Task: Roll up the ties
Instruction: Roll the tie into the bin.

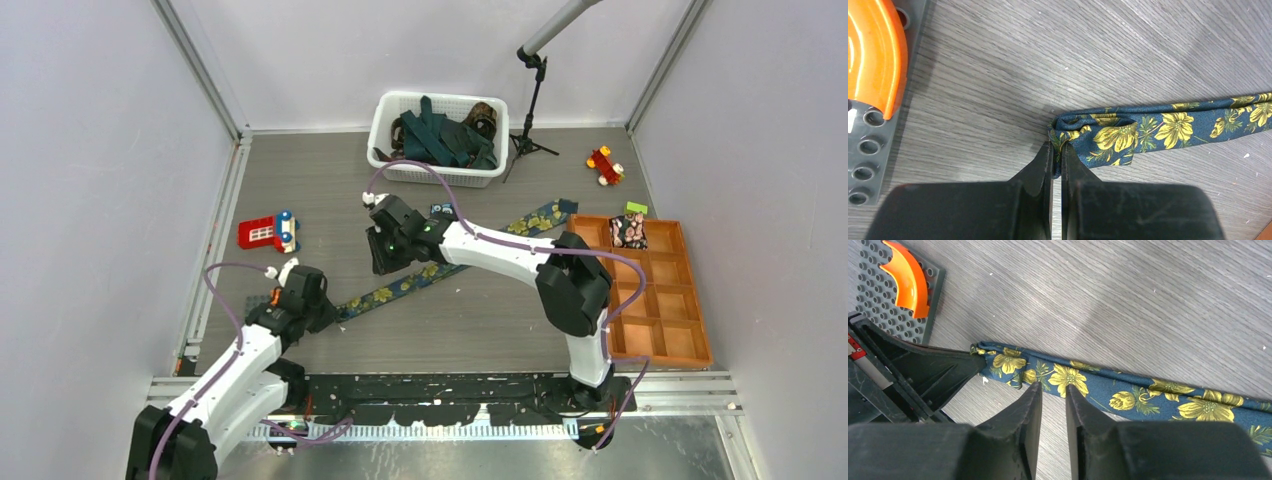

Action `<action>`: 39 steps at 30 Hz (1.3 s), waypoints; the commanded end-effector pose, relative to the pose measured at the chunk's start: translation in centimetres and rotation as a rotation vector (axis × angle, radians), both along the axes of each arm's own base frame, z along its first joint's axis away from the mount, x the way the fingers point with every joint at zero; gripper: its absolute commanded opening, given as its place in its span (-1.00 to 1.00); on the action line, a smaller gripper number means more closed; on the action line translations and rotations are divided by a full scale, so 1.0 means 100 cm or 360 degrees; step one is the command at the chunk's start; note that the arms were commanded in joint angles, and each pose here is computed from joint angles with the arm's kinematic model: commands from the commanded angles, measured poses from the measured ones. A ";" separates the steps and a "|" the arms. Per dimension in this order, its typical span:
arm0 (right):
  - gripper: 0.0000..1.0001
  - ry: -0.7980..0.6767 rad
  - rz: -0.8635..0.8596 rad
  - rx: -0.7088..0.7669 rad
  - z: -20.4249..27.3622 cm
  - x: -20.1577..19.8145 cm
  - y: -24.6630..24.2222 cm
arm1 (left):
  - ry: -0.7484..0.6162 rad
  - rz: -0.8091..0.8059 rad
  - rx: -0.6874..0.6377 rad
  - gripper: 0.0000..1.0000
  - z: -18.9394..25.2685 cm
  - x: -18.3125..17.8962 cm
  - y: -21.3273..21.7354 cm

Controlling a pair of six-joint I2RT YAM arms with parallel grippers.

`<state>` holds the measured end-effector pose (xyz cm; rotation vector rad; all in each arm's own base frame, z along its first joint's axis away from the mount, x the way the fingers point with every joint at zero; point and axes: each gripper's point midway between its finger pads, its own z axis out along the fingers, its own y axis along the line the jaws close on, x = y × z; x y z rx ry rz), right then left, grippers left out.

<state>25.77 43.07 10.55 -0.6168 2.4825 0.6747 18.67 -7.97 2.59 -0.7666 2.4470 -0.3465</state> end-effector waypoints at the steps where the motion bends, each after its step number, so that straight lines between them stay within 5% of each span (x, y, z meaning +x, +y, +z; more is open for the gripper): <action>1: -0.49 -0.0007 0.0062 0.0098 0.014 -0.002 0.012 | -0.0032 0.0001 0.0049 -1.00 0.016 0.003 0.005; 15: -0.62 0.0271 0.0256 0.0243 -0.018 -0.052 0.067 | -0.0055 -0.0012 0.0045 -1.00 0.039 0.005 0.004; 39: -0.69 0.0302 0.0278 0.0239 -0.028 -0.051 0.083 | -0.0079 -0.0058 0.0024 -1.00 0.064 0.003 0.001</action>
